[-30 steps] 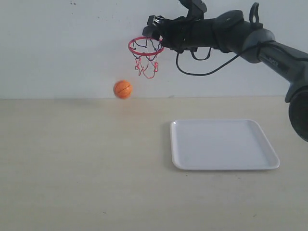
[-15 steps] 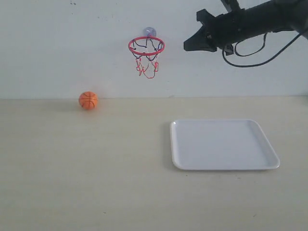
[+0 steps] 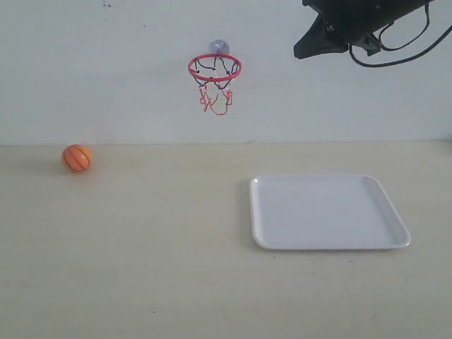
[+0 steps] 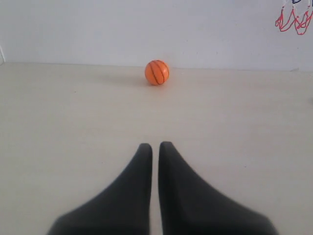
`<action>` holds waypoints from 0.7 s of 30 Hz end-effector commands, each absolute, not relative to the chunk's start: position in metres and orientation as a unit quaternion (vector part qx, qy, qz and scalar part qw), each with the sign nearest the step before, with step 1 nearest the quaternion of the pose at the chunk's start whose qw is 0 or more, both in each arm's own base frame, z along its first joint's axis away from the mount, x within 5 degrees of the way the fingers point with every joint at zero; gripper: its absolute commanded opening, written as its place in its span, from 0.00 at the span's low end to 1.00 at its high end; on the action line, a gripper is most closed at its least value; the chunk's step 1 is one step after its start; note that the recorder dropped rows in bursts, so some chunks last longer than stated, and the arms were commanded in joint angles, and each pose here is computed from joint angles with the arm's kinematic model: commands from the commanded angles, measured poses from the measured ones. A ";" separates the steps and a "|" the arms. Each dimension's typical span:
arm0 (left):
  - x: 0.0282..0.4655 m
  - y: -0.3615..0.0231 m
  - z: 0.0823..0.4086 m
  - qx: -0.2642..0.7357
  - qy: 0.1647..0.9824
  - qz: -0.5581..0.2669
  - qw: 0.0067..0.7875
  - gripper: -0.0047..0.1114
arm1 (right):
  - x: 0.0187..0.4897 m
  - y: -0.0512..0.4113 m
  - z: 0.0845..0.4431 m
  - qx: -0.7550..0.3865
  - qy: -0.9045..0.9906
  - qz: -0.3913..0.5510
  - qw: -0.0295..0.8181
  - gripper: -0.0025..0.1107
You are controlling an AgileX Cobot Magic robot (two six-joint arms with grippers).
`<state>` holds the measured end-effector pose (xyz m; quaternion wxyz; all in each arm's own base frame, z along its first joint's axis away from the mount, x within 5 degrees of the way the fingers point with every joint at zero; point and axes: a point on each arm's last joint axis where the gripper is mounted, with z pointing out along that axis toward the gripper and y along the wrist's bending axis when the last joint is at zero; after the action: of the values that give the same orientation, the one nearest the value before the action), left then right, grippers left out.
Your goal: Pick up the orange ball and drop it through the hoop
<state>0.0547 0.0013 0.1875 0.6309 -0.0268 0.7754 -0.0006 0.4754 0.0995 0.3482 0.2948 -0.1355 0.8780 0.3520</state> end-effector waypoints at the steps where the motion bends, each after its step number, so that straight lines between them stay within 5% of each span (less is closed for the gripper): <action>1: 0.055 0.001 0.187 -0.028 0.775 -0.004 0.632 0.08 | 0.447 0.105 0.352 -0.153 0.890 0.337 0.266 0.02; 7: 0.055 0.001 0.187 -0.028 0.775 -0.004 0.632 0.08 | 0.378 0.128 0.306 -0.191 0.901 0.360 0.148 0.02; 21: 0.055 0.001 0.187 -0.028 0.775 -0.004 0.632 0.08 | 0.222 0.148 0.210 -0.108 0.910 0.399 0.038 0.02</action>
<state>0.0547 0.0013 0.1875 0.6309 -0.0268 0.7754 -0.0006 0.2406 0.1476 0.2176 0.0634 -0.1022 0.9114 0.3934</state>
